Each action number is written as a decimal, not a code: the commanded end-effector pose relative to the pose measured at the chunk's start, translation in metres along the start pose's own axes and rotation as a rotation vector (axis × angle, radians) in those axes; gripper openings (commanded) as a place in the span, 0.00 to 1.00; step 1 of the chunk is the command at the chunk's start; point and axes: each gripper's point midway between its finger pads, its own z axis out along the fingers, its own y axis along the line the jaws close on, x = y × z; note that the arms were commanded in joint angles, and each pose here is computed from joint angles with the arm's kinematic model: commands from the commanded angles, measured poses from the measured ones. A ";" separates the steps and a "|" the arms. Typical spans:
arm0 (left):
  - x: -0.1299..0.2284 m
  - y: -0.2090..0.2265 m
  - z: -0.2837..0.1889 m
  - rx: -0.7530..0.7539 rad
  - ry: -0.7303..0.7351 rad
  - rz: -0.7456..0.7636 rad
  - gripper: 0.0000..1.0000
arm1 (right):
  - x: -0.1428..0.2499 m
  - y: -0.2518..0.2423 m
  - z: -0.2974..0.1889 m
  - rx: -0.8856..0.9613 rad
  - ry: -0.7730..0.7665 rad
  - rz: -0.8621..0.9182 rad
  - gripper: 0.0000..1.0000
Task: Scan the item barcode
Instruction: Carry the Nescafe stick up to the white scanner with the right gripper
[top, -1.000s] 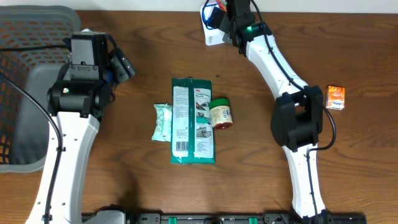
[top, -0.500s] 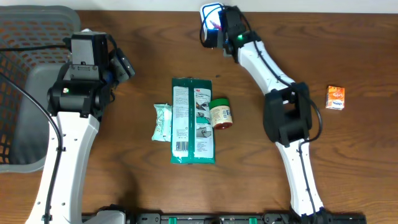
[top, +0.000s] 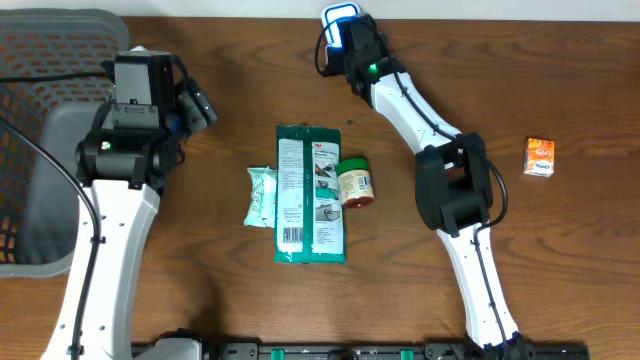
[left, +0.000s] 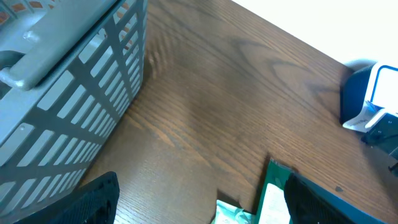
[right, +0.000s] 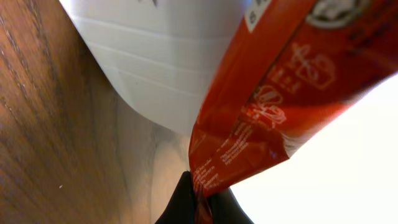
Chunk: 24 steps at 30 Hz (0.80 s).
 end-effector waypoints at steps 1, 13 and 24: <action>-0.006 0.002 -0.002 -0.012 -0.017 0.002 0.85 | 0.003 -0.023 -0.016 0.047 0.012 -0.004 0.01; -0.006 0.002 -0.002 -0.012 -0.017 0.002 0.85 | -0.009 -0.044 -0.030 0.097 -0.070 0.030 0.01; -0.006 0.002 -0.002 -0.012 -0.017 0.002 0.85 | -0.002 -0.041 -0.019 0.078 -0.090 0.065 0.01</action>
